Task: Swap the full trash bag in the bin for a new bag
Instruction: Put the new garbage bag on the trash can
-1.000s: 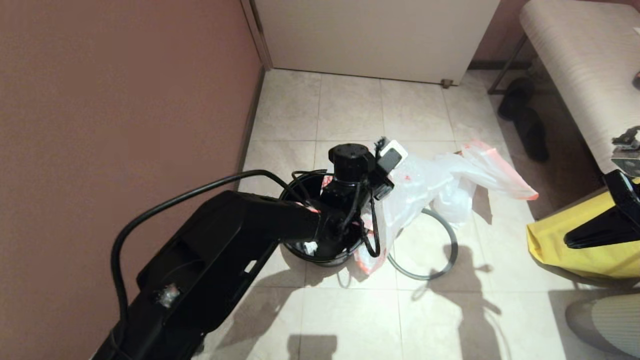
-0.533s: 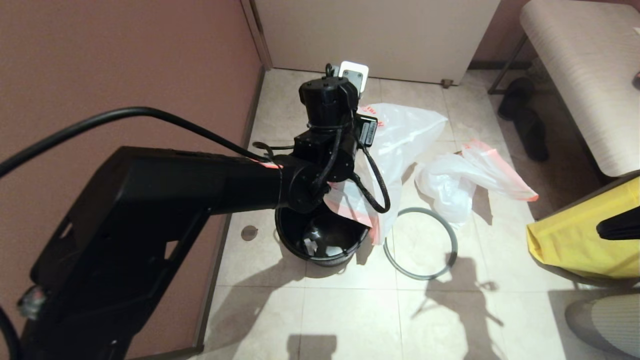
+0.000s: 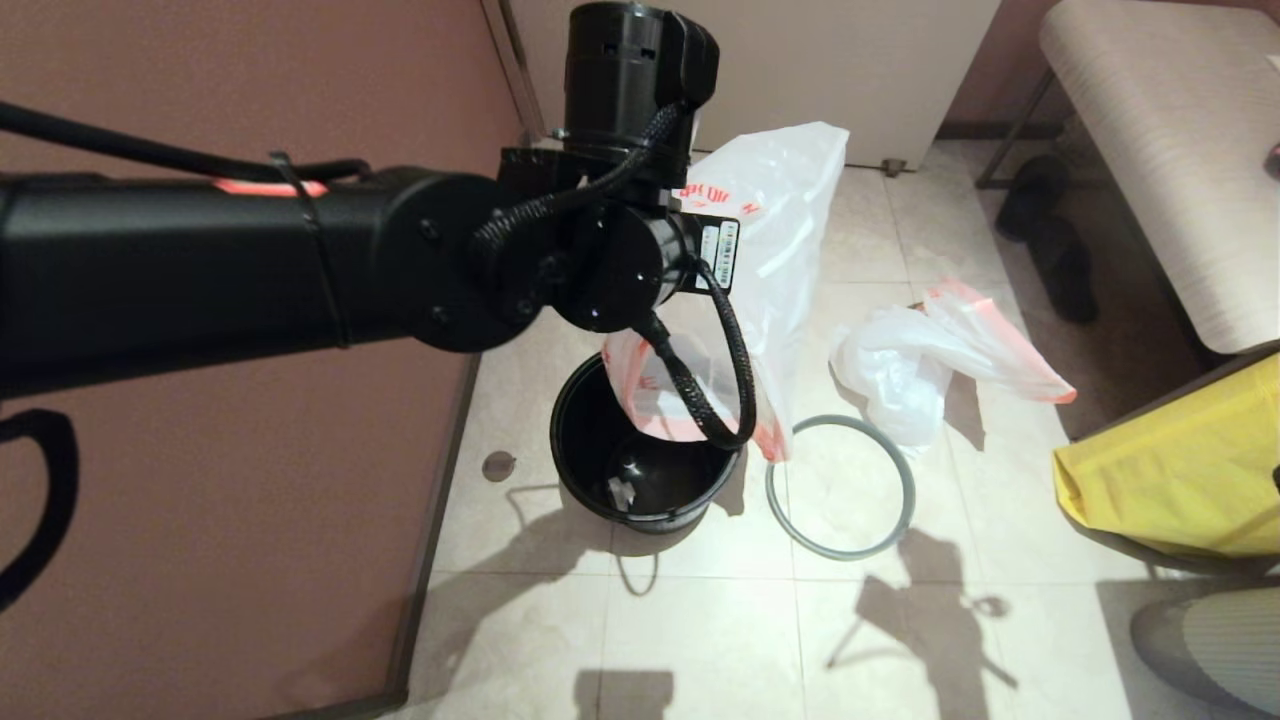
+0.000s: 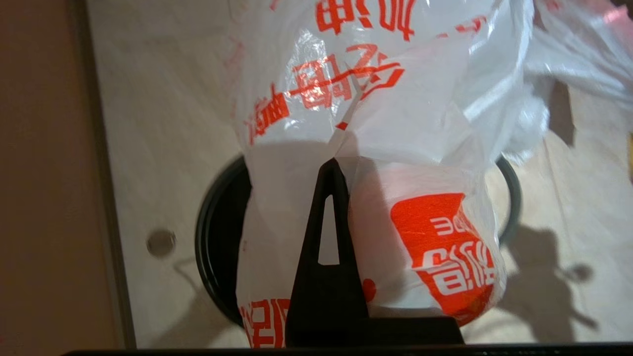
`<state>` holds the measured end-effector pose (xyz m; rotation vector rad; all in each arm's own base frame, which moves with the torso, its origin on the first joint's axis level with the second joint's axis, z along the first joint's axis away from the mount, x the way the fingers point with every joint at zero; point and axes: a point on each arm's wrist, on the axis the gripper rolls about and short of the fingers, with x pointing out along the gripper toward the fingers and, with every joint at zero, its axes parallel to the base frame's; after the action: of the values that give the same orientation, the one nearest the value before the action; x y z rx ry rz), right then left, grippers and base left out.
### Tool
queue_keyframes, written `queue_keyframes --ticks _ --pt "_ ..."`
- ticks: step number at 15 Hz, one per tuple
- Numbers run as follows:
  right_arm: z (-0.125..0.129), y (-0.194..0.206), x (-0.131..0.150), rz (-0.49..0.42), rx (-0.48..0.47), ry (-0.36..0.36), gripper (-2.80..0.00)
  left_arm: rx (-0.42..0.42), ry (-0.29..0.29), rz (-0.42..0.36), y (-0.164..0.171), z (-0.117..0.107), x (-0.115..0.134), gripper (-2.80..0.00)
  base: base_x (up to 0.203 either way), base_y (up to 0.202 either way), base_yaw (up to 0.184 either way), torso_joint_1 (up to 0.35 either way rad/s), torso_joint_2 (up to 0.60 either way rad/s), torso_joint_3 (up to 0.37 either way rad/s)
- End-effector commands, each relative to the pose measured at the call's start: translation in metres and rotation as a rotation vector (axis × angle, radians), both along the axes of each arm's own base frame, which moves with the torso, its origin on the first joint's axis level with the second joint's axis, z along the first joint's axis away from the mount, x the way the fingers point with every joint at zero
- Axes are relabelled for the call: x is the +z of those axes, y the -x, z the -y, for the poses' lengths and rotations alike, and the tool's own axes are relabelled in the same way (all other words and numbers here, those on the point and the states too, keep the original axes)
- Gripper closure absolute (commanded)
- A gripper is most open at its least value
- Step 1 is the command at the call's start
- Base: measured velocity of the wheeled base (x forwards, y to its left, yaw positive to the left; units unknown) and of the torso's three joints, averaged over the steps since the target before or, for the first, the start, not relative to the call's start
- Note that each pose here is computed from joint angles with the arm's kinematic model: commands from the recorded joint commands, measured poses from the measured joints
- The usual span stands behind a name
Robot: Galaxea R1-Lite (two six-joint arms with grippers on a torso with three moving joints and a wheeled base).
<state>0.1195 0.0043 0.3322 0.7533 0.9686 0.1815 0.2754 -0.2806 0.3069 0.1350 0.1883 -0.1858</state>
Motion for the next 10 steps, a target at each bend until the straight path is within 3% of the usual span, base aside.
queue_keyframes --ticks 1,2,4,6,10 --pt "-0.001 0.016 0.002 0.005 -0.004 -0.003 0.0 -0.019 -0.01 -0.301 0.024 -0.029 0.002 0.0 0.0 0.0 0.0 0.0 0.0 0.0" --pt "-0.001 0.019 0.001 -0.01 -0.007 -0.004 0.0 -0.018 0.062 -0.347 0.023 -0.042 0.009 0.0 0.0 0.0 0.0 0.0 0.0 0.0" --pt "-0.001 0.029 -0.004 -0.05 -0.022 -0.013 0.0 -0.036 0.137 -0.32 0.038 -0.059 0.031 0.0 0.0 0.0 0.0 0.0 0.0 0.0" --pt "-0.001 0.039 -0.006 -0.052 -0.034 -0.006 0.0 -0.13 0.211 -0.324 0.058 -0.075 0.052 0.0 0.0 0.0 0.0 0.0 0.0 0.0" --pt "0.001 0.049 -0.014 -0.105 -0.1 0.043 0.0 -0.181 0.263 -0.297 0.081 -0.088 0.07 0.0 0.0 0.0 0.0 0.0 0.0 0.0"
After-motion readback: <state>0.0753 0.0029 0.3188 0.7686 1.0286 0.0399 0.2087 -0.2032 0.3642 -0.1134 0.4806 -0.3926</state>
